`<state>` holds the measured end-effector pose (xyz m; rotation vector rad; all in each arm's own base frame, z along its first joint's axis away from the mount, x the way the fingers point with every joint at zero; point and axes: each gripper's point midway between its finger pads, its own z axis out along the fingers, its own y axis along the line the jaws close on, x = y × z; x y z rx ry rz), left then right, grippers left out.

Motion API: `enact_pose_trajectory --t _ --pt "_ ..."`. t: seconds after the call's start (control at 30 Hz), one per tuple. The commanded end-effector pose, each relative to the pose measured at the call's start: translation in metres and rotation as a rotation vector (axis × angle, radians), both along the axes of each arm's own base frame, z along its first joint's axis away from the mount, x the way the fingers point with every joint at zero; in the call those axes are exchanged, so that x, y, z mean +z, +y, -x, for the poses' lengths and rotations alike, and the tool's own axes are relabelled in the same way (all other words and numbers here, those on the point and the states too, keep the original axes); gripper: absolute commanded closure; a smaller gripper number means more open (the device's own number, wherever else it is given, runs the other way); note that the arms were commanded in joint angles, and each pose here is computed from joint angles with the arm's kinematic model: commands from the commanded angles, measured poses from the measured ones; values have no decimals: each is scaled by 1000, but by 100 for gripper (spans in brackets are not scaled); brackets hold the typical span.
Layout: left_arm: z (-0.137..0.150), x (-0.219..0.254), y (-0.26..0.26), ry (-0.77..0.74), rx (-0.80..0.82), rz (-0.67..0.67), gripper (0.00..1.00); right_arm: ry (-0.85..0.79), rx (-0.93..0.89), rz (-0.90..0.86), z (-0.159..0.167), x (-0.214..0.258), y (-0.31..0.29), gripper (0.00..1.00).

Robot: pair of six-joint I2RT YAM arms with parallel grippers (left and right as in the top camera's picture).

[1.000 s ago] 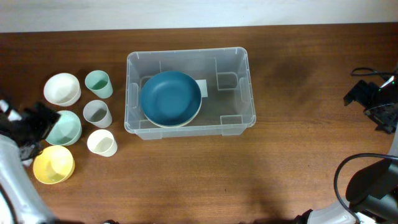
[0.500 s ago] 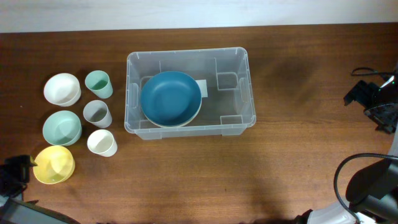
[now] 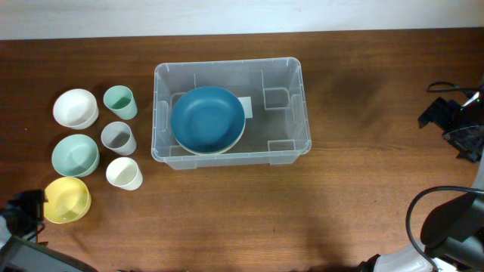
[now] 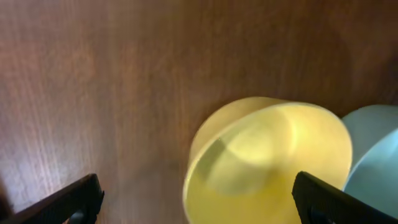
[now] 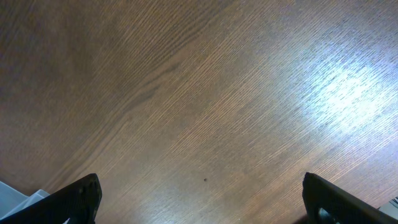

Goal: Pack container
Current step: 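Move the left gripper over the yellow bowl at front left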

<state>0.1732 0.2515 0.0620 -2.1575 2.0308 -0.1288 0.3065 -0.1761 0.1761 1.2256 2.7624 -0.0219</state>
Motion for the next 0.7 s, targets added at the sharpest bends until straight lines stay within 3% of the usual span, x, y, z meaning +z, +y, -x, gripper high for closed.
enact_pose_trajectory --t 0.0,0.23,0.5,0.67 --pt "-8 -2 -5 79 -60 -60 1 -7 -12 5 2 3 -1 1" --pt "-29 -1 -17 111 -111 -104 1 -7 -12 4 2 3 -1 1" --pt "-2 -16 -24 233 -89 -106 0 -7 -12 5 2 3 -1 1" --pt "-2 -29 -25 238 -88 -98 0 -7 -12 4 2 3 -1 1"
